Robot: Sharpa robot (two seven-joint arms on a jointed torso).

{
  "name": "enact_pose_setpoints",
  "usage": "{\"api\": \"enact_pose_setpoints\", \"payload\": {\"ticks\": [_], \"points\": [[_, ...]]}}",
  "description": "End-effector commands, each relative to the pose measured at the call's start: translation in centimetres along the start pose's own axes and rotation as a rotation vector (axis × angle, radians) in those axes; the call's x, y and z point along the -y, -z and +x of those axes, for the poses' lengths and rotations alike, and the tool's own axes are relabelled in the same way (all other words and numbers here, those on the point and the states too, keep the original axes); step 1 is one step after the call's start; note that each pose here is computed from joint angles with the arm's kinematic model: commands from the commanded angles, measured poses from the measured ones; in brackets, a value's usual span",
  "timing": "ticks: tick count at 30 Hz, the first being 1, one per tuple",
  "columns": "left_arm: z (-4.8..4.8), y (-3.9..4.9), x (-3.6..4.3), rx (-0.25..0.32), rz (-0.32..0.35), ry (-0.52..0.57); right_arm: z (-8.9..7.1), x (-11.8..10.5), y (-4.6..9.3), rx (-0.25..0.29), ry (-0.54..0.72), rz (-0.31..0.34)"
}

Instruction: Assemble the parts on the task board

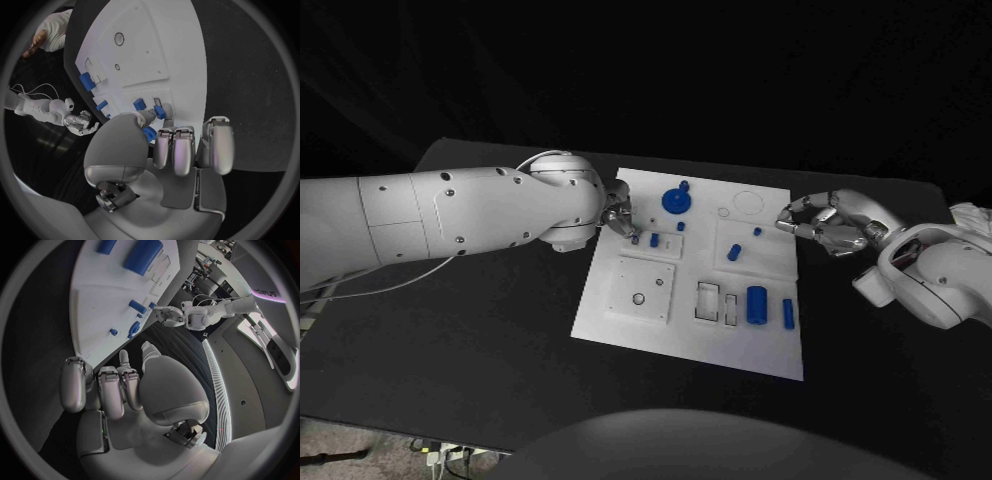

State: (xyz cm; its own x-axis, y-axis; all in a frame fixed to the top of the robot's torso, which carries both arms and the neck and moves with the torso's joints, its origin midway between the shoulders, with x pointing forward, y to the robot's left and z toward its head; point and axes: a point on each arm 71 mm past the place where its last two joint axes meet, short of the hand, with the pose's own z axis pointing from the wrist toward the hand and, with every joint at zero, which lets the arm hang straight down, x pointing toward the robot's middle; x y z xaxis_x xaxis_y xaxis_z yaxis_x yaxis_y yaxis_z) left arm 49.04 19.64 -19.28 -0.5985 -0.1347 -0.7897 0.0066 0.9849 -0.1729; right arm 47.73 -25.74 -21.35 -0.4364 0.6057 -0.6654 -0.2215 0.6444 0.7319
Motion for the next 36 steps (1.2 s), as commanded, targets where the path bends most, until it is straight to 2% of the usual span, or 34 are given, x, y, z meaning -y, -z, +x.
{"api": "enact_pose_setpoints", "payload": {"ticks": [1,9,22,28,36], "points": [[0.40,-0.19,-0.01,-0.017,0.031,0.020,0.2,0.0,0.0,-0.015,-0.001,-0.002],[0.34,-0.18,0.54,-0.012,0.108,0.044,0.2,0.0,0.0,-0.015,-0.001,-0.003],[-0.07,0.11,0.21,0.044,0.118,0.065,0.1,0.0,0.1,-0.010,0.000,-0.002],[-0.25,0.83,0.19,0.049,0.088,0.016,0.1,0.1,0.1,-0.009,0.000,0.000],[-0.75,1.66,-0.01,0.020,-0.028,-0.084,0.1,0.0,0.2,-0.011,-0.002,0.000]]}}
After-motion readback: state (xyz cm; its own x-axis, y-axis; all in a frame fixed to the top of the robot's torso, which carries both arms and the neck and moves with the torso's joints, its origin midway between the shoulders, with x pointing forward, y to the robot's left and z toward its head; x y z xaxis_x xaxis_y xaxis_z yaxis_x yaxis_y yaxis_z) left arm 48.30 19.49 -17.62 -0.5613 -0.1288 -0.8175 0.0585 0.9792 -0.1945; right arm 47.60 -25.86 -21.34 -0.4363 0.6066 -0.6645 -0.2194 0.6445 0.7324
